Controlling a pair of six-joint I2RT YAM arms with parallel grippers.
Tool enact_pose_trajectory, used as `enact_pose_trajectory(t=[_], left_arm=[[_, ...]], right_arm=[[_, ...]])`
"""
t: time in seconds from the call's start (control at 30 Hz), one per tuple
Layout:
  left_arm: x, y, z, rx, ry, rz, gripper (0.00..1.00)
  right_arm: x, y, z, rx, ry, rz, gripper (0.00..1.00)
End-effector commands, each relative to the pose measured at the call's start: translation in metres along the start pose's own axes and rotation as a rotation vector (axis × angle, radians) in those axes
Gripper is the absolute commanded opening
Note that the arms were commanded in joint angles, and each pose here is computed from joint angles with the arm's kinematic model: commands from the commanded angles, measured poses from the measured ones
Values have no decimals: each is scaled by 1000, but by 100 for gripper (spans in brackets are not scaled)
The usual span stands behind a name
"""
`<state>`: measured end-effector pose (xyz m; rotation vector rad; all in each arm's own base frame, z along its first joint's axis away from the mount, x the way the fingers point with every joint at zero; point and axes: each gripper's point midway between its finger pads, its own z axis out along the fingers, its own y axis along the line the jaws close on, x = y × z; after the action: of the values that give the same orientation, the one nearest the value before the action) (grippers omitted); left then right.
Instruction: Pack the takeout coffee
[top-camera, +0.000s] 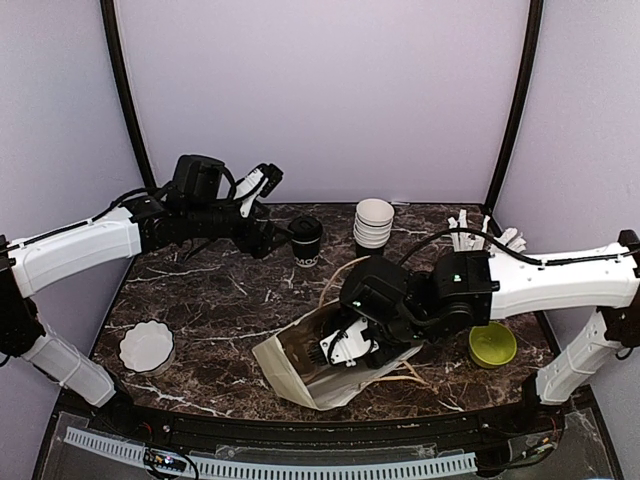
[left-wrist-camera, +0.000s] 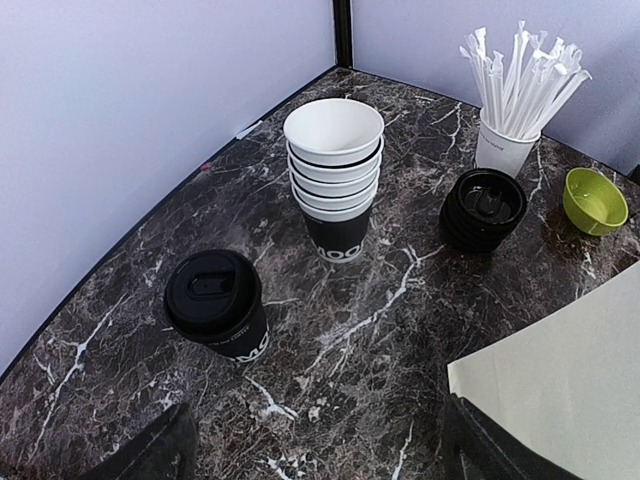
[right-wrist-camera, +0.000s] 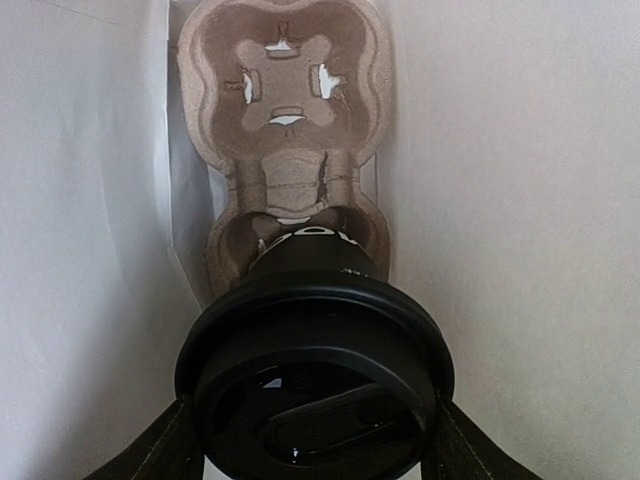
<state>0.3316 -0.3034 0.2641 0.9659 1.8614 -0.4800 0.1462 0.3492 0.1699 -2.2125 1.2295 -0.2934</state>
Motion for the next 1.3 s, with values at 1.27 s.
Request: enact_pose_trajectory(t=[1.27], left_arm=[[-3, 5, -39, -15, -26, -18, 87]], right_arm=[[-19, 6, 26, -635, 1, 30, 45]])
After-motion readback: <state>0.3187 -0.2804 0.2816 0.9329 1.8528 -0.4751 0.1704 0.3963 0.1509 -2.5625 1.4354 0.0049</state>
